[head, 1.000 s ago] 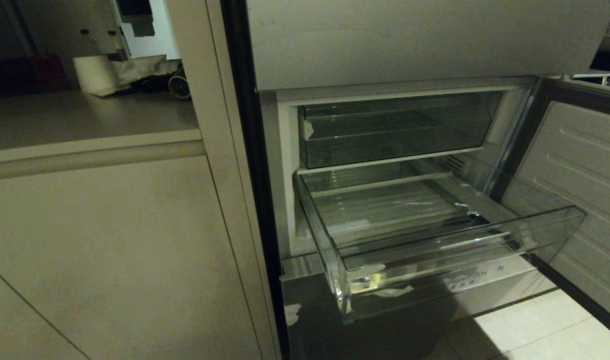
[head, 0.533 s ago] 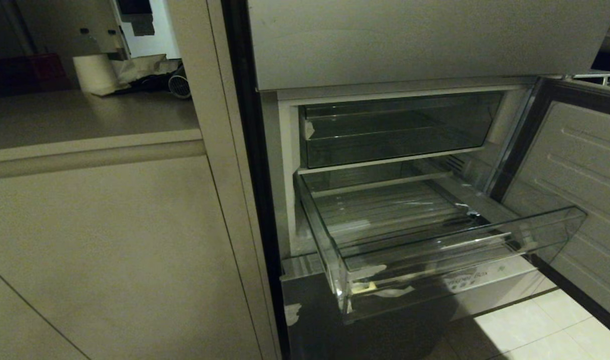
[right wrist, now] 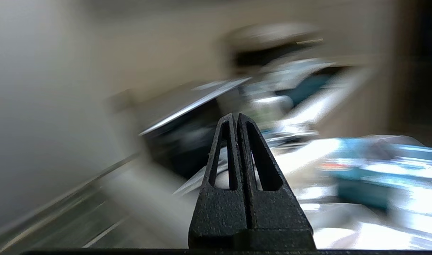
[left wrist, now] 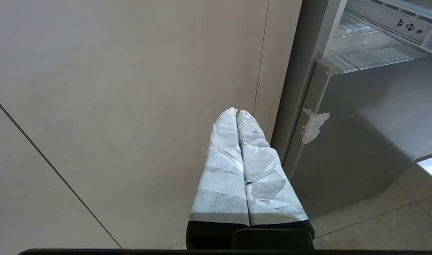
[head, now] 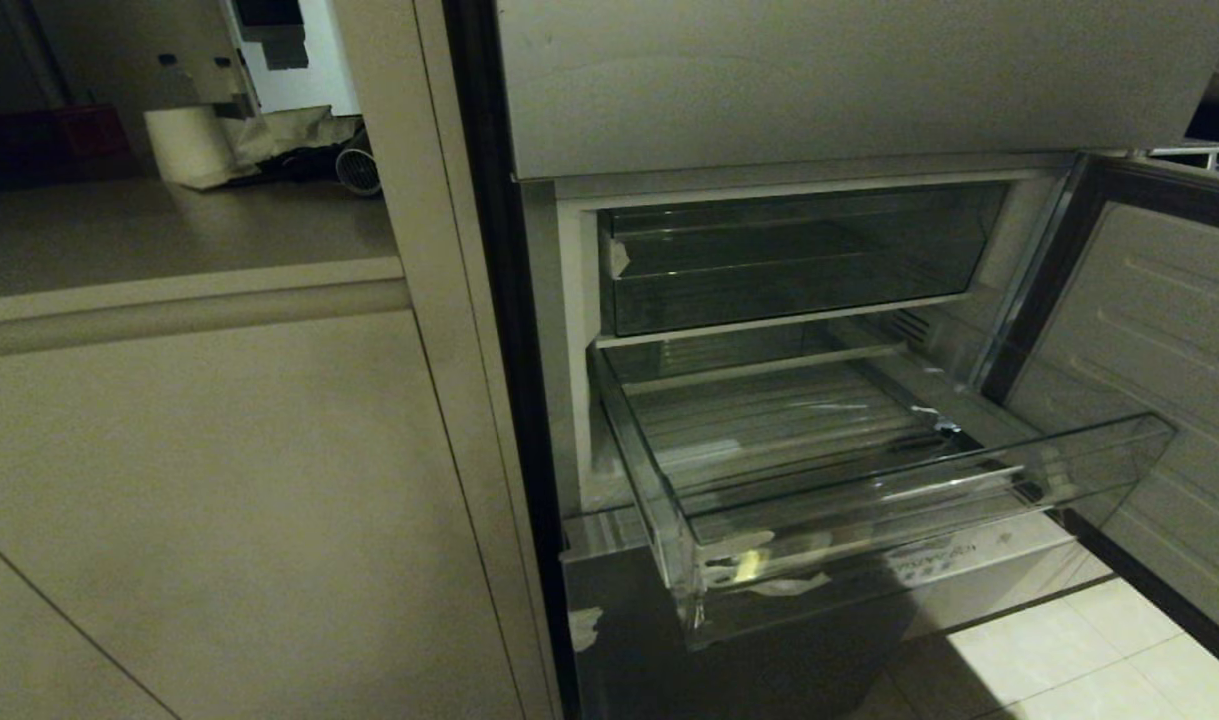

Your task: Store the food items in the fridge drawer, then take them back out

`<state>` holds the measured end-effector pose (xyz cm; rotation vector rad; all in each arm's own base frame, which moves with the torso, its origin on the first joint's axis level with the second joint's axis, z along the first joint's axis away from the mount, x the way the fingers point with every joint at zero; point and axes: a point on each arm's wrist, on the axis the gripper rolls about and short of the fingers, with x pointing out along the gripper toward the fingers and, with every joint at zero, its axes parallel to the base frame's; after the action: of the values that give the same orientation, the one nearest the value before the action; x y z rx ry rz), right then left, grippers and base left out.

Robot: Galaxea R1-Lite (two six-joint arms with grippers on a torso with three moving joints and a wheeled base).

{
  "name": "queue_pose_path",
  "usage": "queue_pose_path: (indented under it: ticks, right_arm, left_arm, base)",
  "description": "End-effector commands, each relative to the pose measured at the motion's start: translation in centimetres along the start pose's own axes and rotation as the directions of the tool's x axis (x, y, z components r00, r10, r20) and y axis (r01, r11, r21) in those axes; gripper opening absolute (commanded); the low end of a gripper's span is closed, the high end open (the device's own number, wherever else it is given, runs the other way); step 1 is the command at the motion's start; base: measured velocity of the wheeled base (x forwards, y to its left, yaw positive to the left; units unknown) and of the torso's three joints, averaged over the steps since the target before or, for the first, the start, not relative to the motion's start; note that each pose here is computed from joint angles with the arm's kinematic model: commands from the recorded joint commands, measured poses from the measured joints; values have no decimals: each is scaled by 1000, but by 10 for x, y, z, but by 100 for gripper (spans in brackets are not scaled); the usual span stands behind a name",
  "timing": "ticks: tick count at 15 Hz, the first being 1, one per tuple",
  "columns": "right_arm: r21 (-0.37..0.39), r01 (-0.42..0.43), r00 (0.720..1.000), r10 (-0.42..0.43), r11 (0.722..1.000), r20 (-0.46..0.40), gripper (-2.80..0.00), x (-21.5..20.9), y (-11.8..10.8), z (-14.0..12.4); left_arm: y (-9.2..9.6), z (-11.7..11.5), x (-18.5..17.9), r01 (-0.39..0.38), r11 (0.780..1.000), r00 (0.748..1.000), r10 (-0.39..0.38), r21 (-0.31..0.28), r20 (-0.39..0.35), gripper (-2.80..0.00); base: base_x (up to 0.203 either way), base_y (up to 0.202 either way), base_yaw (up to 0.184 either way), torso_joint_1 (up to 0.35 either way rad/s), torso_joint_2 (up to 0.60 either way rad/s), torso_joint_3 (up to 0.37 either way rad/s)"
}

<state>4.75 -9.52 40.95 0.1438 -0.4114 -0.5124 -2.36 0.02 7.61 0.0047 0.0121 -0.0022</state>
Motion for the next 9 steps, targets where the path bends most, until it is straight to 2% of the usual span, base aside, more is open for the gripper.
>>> queue_pose_path:
  ticks: [1, 4, 6, 7, 8, 9]
  right_arm:
    - [62, -190, 981, 192, 980, -32, -280, -18, 32, -27]
    - [130, -335, 939, 341, 933, -33, -280, -42, 56, -47]
    - [164, -407, 906, 419, 899, -52, -280, -69, 60, -53]
    - [176, -419, 895, 438, 891, -83, -280, -83, 57, -56]
    - [184, -419, 881, 447, 889, -154, -280, -94, 52, -63]
    - [172, -394, 861, 428, 903, -274, -280, -102, 46, -76]
  left_arm:
    - [0, 0, 0, -1, 1000, 1000, 1, 0, -2, -280]
    - [0, 0, 0, -1, 1000, 1000, 1, 0, -2, -280]
    - [0, 0, 0, -1, 1000, 1000, 1, 0, -2, -280]
    - [0, 0, 0, -1, 1000, 1000, 1, 0, -2, -280]
    - [0, 0, 0, -1, 1000, 1000, 1, 0, -2, -280]
    - [0, 0, 0, -1, 1000, 1000, 1, 0, -2, -280]
  base:
    - [0, 0, 0, 0, 0, 0]
    - [0, 0, 0, 0, 0, 0]
    - [0, 0, 0, 0, 0, 0]
    - [0, 0, 0, 0, 0, 0]
    - [0, 0, 0, 0, 0, 0]
    - [0, 0, 0, 0, 0, 0]
